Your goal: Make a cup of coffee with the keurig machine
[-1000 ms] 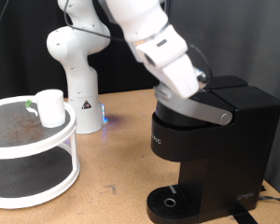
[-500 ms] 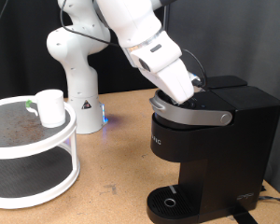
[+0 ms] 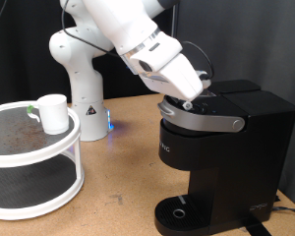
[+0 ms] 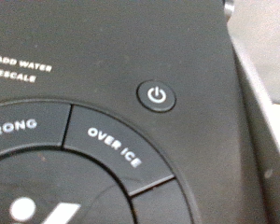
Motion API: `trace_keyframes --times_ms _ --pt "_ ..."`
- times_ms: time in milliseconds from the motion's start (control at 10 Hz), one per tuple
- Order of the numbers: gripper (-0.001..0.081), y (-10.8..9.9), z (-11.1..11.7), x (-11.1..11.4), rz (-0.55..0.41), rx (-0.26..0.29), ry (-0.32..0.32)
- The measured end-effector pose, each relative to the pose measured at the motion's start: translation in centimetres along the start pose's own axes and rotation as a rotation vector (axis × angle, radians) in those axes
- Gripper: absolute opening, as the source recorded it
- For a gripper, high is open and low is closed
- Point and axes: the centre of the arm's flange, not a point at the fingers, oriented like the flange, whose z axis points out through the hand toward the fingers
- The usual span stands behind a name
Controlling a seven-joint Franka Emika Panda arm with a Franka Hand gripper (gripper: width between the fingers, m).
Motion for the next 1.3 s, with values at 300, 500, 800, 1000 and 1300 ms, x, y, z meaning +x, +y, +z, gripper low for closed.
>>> trace_keyframes --times_ms 300,500,800,1000,1300 --pt "0.0003 -0.4 -0.3 -0.8 -0.020 0.010 0.022" --pt "0.0003 -0.8 -0.4 -1.1 -0.021 0.027 0.025" --pt "0.0003 -1.2 -0.7 -1.5 -0.025 0.033 0.030" --pt "0.0003 -1.6 -0.9 -1.8 -0.040 0.036 0.024" --pt "0.0003 -2.4 -0.9 -2.7 -0.076 0.047 0.011"
